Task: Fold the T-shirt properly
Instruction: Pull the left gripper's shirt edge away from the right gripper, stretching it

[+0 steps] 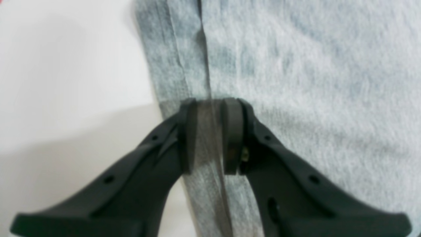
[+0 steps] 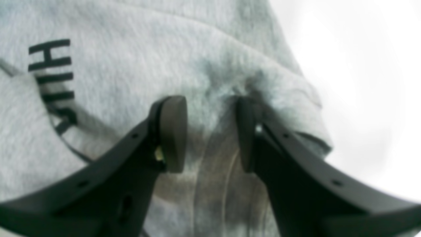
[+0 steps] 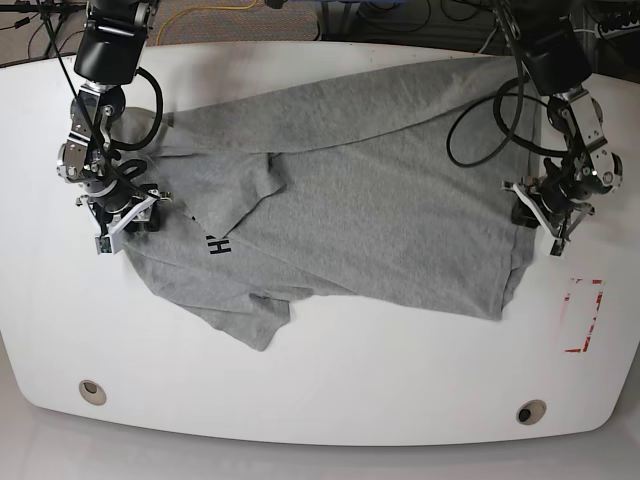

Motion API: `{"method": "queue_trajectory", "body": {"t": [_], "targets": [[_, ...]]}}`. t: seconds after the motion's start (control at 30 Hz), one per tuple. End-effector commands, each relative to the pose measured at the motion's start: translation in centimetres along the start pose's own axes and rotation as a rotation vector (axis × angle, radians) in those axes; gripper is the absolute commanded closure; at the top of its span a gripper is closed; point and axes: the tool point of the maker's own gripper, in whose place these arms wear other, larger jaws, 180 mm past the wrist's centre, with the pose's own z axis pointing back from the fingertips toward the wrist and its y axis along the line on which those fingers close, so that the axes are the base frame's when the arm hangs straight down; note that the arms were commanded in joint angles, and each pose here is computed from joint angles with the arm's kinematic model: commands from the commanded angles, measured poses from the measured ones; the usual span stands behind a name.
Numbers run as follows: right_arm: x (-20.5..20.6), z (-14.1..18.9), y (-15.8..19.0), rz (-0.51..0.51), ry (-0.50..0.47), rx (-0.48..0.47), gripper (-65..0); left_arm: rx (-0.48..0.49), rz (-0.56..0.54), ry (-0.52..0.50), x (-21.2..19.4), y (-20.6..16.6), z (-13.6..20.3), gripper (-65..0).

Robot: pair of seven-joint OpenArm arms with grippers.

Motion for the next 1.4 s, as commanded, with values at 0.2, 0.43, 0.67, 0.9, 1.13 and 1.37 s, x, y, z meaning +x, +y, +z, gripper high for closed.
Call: {"method": "queue_trajectory", "body": {"t": [0.2, 0.43, 0.67, 0.9, 1.13, 1.37], "targets": [[2.0, 0.0, -0.8, 0.018, -0.008, -0.016, -32.3, 0.038, -0.006, 0.060, 0.1, 1.9, 0.1, -13.3], [3.6, 0.7, -0.4, 0.049, -0.050, -0.017, -35.8, 0.083, -0.052, 0.057, 1.7, 2.5, 1.7, -13.3], [5.3, 2.1, 0.6, 0.104, -0.080, -0.018, -36.0, 0.163, -0.124, 0.056, 3.3, 3.1, 4.6, -13.3], [5.5, 3.9, 2.4, 0.151, -0.108, -0.008, -36.1, 0.242, -0.217, 0.025, 4.4, 1.9, 8.1, -18.9], [4.7, 5.5, 4.5, 0.183, -0.134, 0.009, -36.1, 0.290, -0.313, 0.006, 3.0, -0.3, 11.5, -30.7], [3.1, 5.5, 5.6, 0.162, -0.114, 0.028, -36.1, 0.230, -0.365, 0.123, -2.2, -2.7, 11.8, -30.7]]}}
